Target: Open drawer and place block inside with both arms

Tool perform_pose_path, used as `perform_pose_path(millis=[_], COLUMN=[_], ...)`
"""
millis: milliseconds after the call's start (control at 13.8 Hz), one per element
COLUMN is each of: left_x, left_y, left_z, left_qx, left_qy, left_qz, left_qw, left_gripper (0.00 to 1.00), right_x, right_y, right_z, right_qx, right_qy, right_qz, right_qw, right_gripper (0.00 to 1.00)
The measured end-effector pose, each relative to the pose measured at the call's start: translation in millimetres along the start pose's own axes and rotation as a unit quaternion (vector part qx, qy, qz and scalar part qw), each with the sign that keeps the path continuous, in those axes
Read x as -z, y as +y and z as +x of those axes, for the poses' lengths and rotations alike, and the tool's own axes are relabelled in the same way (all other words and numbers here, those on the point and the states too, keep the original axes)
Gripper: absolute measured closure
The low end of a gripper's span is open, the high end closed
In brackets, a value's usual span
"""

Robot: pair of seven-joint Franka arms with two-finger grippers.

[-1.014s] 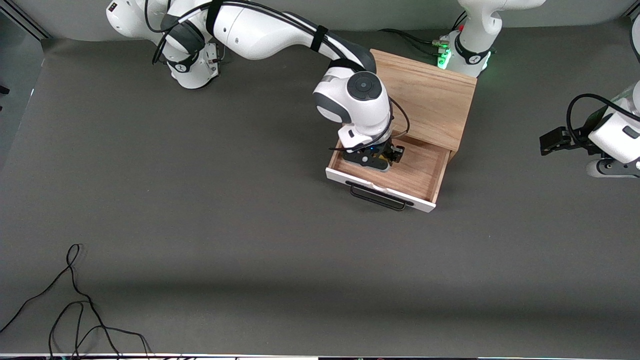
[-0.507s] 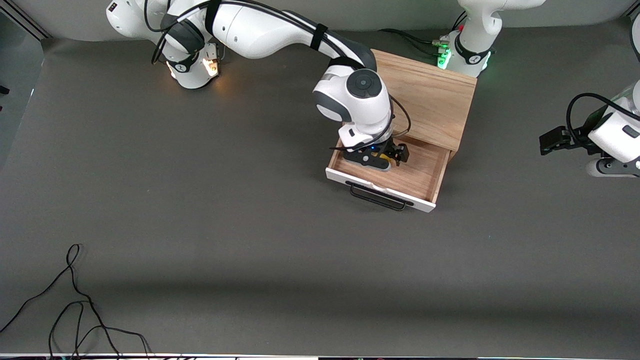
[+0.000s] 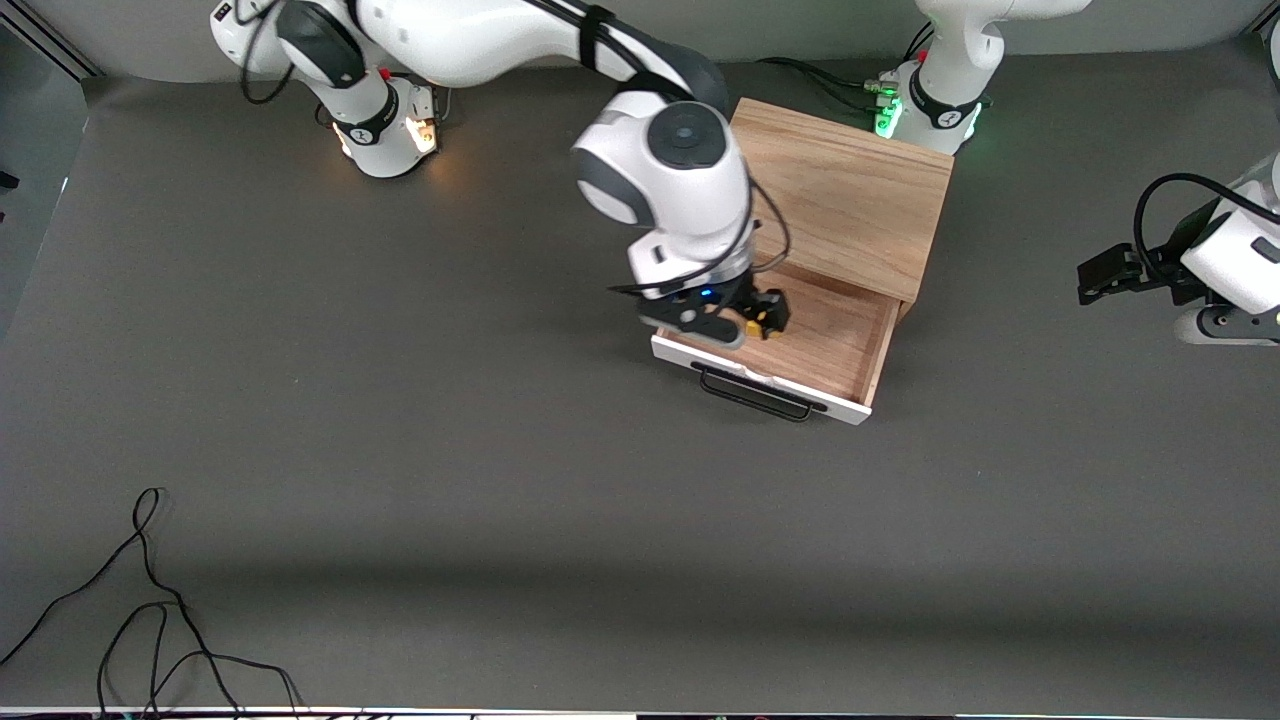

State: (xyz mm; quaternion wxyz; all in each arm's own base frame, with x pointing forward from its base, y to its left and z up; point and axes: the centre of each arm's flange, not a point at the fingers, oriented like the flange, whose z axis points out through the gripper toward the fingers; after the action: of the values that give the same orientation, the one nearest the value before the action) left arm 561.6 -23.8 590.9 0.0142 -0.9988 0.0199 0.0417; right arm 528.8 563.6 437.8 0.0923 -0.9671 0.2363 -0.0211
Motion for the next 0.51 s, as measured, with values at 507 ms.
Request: perform_pose_path(millis=[507], left_x=[0.8], left_y=[-1.8], left_z=[-0.8], left_qx=[0.002], left_qy=[0.001], left_qz=[-0.001], left_qw=[1.000], left_gripper=[0.00], right_x=[122.9], right_y=[149.8], right_z=[171.5], right_qx=[-0.003], right_qy=[-0.014], right_qz=[0.003], right_qw=[1.000], right_gripper=[0.00])
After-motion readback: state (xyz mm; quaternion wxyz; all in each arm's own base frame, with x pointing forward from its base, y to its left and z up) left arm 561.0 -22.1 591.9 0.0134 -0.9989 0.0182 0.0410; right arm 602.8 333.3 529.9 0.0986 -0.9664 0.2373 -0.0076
